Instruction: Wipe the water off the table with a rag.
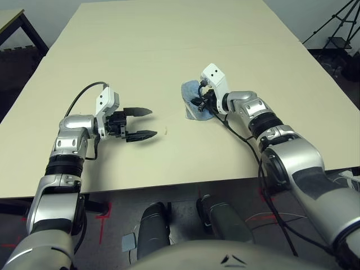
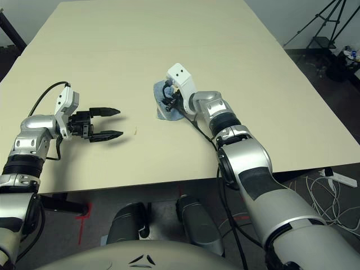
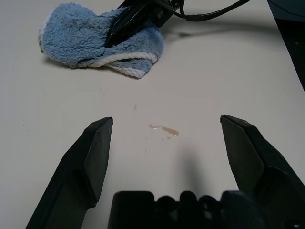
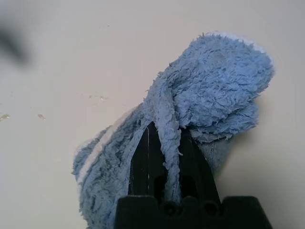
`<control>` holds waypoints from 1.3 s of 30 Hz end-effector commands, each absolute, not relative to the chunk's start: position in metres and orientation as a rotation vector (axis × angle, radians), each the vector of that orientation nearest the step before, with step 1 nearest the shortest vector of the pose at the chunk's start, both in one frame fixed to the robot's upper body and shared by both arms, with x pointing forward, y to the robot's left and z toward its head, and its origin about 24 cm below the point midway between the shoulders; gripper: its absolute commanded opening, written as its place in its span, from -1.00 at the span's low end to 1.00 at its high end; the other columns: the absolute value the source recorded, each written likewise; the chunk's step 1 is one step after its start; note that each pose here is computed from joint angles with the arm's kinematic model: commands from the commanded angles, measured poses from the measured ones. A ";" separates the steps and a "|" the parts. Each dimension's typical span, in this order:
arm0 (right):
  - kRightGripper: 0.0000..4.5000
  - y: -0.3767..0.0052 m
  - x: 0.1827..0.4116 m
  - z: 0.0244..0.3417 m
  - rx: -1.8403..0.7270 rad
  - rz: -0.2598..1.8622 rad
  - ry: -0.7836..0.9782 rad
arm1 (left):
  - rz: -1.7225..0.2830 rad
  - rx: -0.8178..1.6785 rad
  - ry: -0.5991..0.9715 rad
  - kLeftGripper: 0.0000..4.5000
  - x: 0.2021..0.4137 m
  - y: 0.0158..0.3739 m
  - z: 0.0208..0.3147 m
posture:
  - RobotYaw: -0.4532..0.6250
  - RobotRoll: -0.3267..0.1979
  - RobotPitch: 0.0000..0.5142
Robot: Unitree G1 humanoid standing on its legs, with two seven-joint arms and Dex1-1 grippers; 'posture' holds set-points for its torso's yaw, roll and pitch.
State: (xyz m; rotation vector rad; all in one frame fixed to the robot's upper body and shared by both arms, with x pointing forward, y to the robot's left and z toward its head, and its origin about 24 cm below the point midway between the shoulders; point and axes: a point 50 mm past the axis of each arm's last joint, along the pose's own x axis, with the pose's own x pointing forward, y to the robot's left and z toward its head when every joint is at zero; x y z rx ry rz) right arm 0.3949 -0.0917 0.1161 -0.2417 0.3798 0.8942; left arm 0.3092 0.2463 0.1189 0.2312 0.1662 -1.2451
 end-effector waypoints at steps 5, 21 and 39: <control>-0.99 -0.154 0.399 0.120 -0.341 0.750 0.445 | -1.260 0.234 0.172 1.00 0.315 0.241 0.118 | -0.72 0.25 -0.56; -0.99 -0.268 0.375 0.125 -0.402 0.500 0.542 | -1.271 0.229 0.164 1.00 0.318 0.237 0.116 | -0.78 0.25 -0.55; -0.99 -0.296 0.364 0.195 -0.180 0.513 0.355 | -1.282 0.226 0.161 1.00 0.323 0.232 0.116 | -0.84 0.25 -0.57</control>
